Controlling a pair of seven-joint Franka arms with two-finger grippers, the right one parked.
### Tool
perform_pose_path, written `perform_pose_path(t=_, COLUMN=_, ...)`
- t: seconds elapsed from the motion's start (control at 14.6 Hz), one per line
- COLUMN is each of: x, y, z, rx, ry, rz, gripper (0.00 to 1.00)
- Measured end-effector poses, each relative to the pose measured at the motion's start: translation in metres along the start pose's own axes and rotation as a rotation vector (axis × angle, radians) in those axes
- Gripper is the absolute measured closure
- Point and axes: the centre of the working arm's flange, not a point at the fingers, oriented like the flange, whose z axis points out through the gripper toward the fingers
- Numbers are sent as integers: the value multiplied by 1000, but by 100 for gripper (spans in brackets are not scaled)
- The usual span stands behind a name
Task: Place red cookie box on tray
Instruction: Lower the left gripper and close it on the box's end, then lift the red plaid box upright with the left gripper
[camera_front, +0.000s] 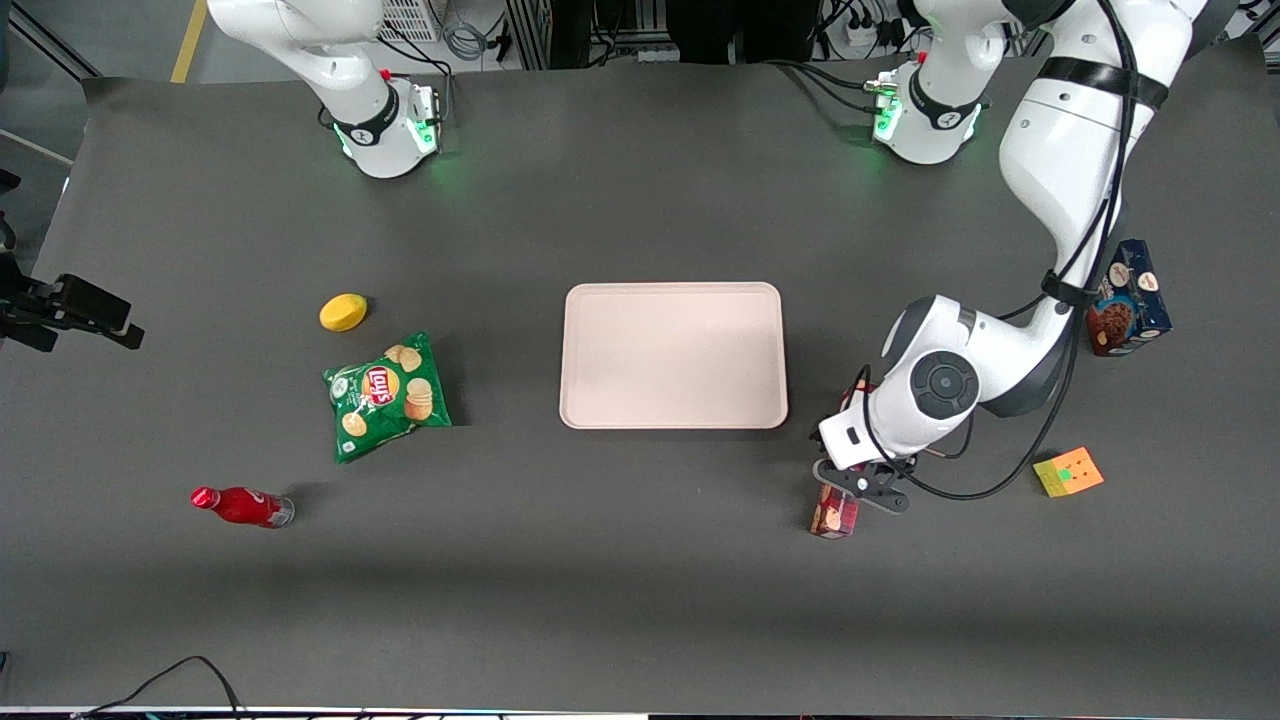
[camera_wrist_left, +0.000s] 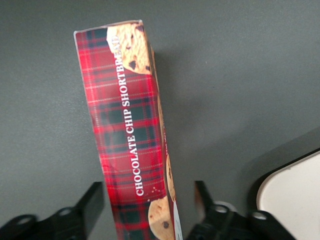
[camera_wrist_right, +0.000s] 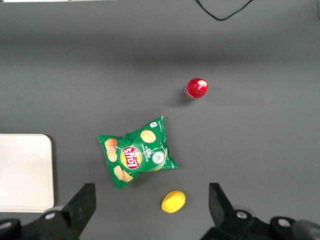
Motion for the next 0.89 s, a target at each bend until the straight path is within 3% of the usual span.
perform_pose_path(t=0.34, x=1, y=0, z=2, rx=25, ry=3, rz=27, gripper=73)
perform_pose_path(t=0.48, x=5, y=-2, z=-5, rx=31, ry=11, rz=26, gripper=75)
perform_pose_path(t=0.61, x=13, y=-9, z=-23, rx=46, ry=-10, rz=16, gripper=75)
perform_pose_path(t=0.75, x=24, y=-13, z=-68, rx=68, ry=-44, rz=5, gripper=77)
perform_pose_path(t=0.89, x=29, y=-8, z=-126, rx=95, ry=-34, rz=4, gripper=78)
